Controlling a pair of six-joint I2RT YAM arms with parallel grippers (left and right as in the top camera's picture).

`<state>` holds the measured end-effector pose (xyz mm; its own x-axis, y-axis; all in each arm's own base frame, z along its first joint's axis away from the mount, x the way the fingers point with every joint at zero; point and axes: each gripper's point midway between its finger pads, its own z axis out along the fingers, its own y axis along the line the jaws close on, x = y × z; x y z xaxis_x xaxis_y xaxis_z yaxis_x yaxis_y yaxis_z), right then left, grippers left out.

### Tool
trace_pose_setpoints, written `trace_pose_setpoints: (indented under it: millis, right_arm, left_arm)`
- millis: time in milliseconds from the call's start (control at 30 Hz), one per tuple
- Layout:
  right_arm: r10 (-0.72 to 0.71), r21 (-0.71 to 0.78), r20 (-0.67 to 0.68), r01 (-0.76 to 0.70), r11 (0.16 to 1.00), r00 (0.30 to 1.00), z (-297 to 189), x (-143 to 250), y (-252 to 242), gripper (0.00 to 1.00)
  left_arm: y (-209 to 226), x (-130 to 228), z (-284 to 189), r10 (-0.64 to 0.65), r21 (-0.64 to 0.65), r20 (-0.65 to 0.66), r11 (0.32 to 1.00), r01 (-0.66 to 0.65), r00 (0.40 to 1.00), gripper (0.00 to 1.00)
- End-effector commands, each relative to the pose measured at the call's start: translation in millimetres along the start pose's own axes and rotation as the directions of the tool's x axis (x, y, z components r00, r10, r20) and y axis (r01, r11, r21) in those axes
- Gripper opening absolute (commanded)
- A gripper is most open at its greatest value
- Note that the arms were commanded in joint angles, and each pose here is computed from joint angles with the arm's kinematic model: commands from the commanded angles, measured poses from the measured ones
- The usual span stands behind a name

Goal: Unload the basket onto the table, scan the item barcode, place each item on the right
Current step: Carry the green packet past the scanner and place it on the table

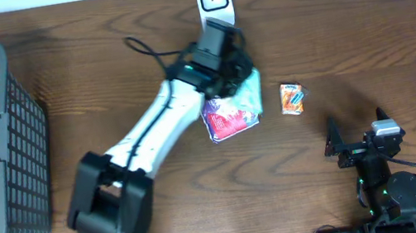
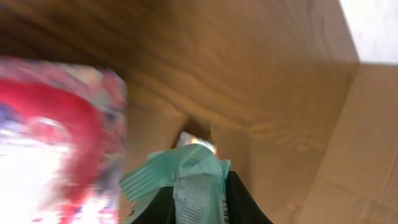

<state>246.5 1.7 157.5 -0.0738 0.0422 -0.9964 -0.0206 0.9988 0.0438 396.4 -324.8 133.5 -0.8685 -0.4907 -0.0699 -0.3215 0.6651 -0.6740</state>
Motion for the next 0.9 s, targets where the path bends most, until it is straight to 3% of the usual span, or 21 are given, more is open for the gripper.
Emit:
trace_pose_setpoints:
  millis: [0, 100, 167, 300, 400, 500, 600, 867]
  right_arm:
    - [-0.012, 0.0, 0.002, 0.012, 1.0, 1.0, -0.3, -0.1, -0.3, 0.99]
    - [-0.012, -0.001, 0.002, 0.012, 1.0, 1.0, -0.3, -0.1, -0.2, 0.99]
    - [-0.011, -0.001, 0.002, 0.011, 1.0, 1.0, -0.3, -0.1, -0.2, 0.99]
    - [-0.012, 0.0, 0.002, 0.012, 1.0, 1.0, -0.3, -0.1, -0.3, 0.99]
    - [-0.011, -0.001, 0.002, 0.011, 1.0, 1.0, -0.3, -0.1, -0.2, 0.99]
    - [-0.012, 0.0, 0.002, 0.012, 1.0, 1.0, -0.3, -0.1, -0.3, 0.99]
    - [-0.012, 0.0, 0.002, 0.012, 1.0, 1.0, -0.3, -0.1, -0.3, 0.99]
    - [-0.012, -0.001, 0.002, 0.012, 1.0, 1.0, -0.3, -0.1, -0.2, 0.99]
  left_arm:
    - [4.2, 10.3, 16.7, -0.007, -0.036, 0.031, 0.999, 0.008, 0.999, 0.07]
    - [11.9, 13.1, 27.6, -0.024, -0.075, 0.071, 0.997, 0.029, 0.997, 0.09]
    - [12.4, 18.1, 33.9, -0.032, -0.076, 0.066, 0.996, 0.037, 0.997, 0.24]
    - [10.1, 24.5, 39.5, -0.022, -0.069, 0.057, 0.997, 0.026, 0.998, 0.31]
    - [7.4, 22.1, 38.3, -0.009, -0.059, 0.06, 0.998, 0.012, 0.998, 0.47]
    - [-7.6, 16.8, 32.1, 0.047, 0.013, 0.029, 0.999, -0.047, 0.998, 0.55]
    - [-31.5, 4.7, 16.0, 0.091, 0.13, 0.011, 0.987, -0.091, 0.996, 0.56]
    - [-61.6, -41.3, -61.3, 0.171, 0.29, 0.078, 0.939, -0.186, 0.982, 0.56]
